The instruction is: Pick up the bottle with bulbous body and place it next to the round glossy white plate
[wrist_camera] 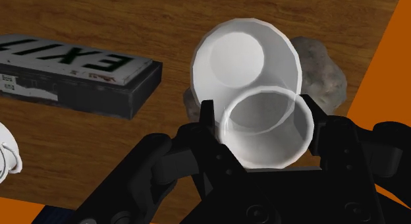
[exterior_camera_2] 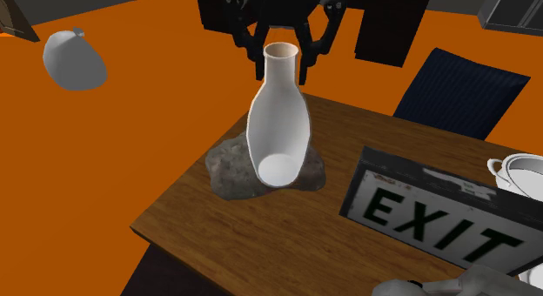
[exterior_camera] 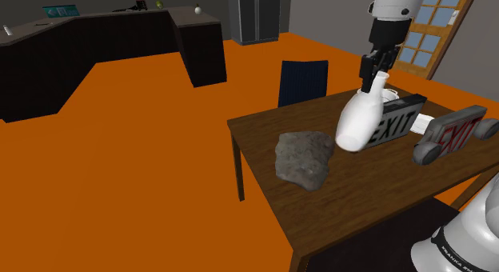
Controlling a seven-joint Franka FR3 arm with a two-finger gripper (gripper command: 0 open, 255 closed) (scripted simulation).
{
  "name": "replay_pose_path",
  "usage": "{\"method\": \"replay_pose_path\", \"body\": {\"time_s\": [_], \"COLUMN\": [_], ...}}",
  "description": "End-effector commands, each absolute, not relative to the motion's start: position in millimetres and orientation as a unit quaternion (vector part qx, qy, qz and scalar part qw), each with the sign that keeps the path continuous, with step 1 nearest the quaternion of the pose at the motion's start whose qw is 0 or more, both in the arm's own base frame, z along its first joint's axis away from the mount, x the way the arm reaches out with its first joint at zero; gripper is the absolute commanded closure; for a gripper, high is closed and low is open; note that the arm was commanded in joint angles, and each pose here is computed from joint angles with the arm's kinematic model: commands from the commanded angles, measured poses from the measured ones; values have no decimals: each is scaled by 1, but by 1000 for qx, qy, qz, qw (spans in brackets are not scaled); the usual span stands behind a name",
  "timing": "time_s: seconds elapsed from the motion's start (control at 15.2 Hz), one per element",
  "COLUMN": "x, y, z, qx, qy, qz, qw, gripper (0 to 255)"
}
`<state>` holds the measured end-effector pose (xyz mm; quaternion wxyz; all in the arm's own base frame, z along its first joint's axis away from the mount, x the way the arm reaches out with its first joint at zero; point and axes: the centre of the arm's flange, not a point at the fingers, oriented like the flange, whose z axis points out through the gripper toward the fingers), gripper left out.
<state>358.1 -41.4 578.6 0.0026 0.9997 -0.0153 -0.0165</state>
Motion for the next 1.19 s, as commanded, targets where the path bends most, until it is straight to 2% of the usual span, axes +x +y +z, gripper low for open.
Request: {"method": "replay_pose_path", "body": {"time_s": [0.0,1.12], "x": [358,358], "y": [-41,-41], "z": [590,679], "qx": [1000,1000], "qy": [-15,-15], "qz": [-16,-16], "qw": [3,3], "gripper": [255,255]}}
